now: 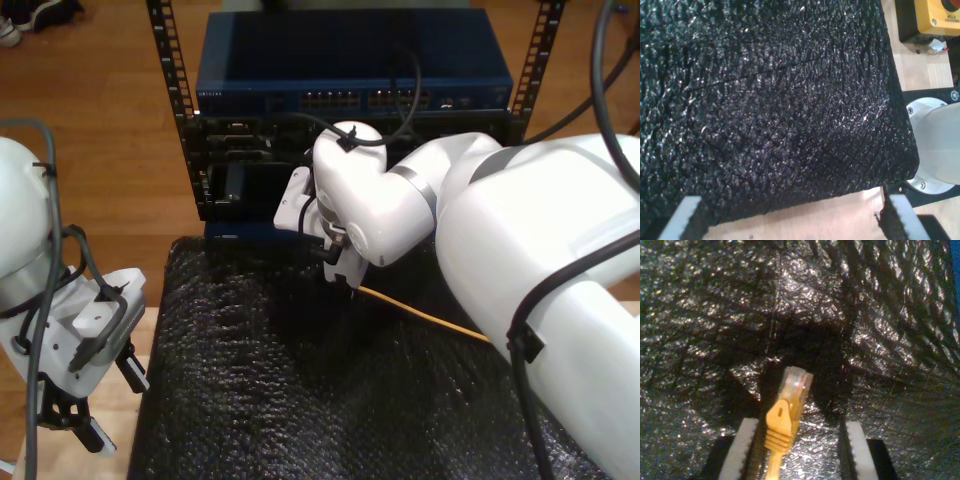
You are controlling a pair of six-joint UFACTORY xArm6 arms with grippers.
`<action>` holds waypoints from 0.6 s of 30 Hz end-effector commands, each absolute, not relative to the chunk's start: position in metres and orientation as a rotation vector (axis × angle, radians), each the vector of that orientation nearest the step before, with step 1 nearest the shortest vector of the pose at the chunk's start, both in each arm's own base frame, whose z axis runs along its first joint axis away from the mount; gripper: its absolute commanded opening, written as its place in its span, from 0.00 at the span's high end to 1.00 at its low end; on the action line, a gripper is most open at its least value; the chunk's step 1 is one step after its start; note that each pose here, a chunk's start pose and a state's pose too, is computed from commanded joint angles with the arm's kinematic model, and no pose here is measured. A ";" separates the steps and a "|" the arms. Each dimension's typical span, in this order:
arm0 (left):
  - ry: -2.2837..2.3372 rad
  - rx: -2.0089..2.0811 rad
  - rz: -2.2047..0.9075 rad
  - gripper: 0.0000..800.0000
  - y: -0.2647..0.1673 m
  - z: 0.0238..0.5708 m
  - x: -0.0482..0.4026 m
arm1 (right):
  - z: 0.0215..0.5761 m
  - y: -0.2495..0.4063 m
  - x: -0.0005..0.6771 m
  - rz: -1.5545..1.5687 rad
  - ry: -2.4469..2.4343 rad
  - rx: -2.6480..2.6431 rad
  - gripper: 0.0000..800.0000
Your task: Grab the cable and plug it in
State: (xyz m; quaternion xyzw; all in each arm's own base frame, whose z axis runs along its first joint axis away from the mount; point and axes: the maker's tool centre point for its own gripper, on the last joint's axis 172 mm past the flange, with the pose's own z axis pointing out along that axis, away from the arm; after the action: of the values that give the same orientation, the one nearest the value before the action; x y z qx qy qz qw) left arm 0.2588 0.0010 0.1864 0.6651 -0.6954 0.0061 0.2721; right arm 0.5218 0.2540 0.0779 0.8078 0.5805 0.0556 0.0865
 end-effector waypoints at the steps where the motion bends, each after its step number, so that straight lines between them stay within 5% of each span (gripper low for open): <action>1: -1.872 1.790 0.016 0.00 0.001 0.186 0.259 | 0.078 0.254 0.522 0.166 1.730 2.407 0.57; 18: -1.868 1.785 0.011 0.00 0.000 0.185 0.258 | 0.075 0.262 0.515 0.159 1.750 2.395 0.76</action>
State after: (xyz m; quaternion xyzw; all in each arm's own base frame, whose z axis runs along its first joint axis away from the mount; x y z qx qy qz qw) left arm 0.2582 0.0005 0.1845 0.6643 -0.6949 0.0041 0.2753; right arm 0.5152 0.2615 0.0754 0.8033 0.5870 0.0534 0.0856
